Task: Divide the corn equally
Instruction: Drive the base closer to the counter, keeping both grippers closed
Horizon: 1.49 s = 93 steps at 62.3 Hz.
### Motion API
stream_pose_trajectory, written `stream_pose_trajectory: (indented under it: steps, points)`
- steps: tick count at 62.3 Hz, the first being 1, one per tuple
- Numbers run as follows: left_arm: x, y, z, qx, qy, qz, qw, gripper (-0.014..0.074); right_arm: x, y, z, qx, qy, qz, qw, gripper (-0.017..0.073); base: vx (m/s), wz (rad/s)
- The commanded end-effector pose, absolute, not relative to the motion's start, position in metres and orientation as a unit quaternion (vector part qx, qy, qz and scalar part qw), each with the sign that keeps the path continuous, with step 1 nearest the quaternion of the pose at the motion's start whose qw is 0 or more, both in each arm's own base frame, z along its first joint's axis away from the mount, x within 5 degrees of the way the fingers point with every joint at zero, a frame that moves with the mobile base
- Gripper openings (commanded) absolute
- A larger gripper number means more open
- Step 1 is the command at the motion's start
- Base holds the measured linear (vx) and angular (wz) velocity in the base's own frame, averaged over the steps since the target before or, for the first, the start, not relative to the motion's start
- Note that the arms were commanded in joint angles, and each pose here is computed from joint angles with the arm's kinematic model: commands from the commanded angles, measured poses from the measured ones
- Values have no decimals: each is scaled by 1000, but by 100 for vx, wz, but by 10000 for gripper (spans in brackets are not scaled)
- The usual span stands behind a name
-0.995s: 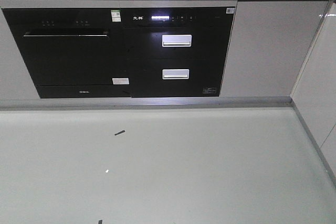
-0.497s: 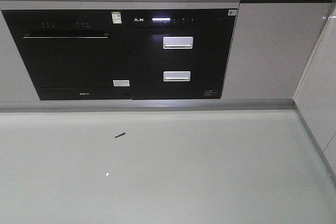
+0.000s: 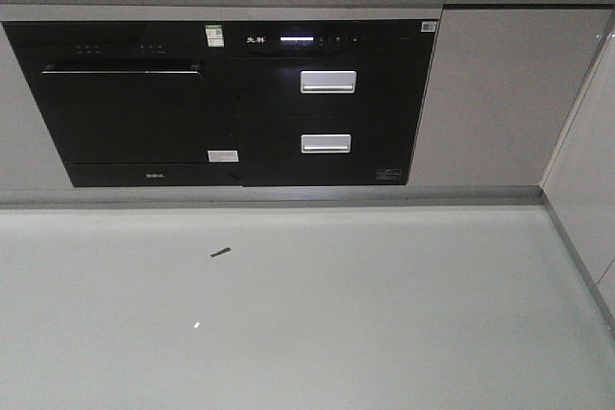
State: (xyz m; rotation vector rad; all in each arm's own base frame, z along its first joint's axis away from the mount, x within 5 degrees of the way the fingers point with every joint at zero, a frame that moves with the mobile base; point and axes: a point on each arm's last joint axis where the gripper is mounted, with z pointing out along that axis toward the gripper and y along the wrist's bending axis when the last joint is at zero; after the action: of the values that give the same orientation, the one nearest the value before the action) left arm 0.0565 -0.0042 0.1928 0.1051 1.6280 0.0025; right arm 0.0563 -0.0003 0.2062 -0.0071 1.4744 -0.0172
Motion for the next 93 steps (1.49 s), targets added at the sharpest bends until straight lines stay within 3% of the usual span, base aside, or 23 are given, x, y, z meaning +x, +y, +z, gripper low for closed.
stream_pose_trajectory:
  steps: [1, 93]
  points:
    - [56, -3, 199, 37, 699, 0, 714, -6, 56, 0, 210, -7, 645, -13, 764, -4, 6, 0]
    - [56, -3, 199, 37, 699, 0, 714, -6, 56, 0, 210, -7, 645, -13, 764, -4, 6, -1]
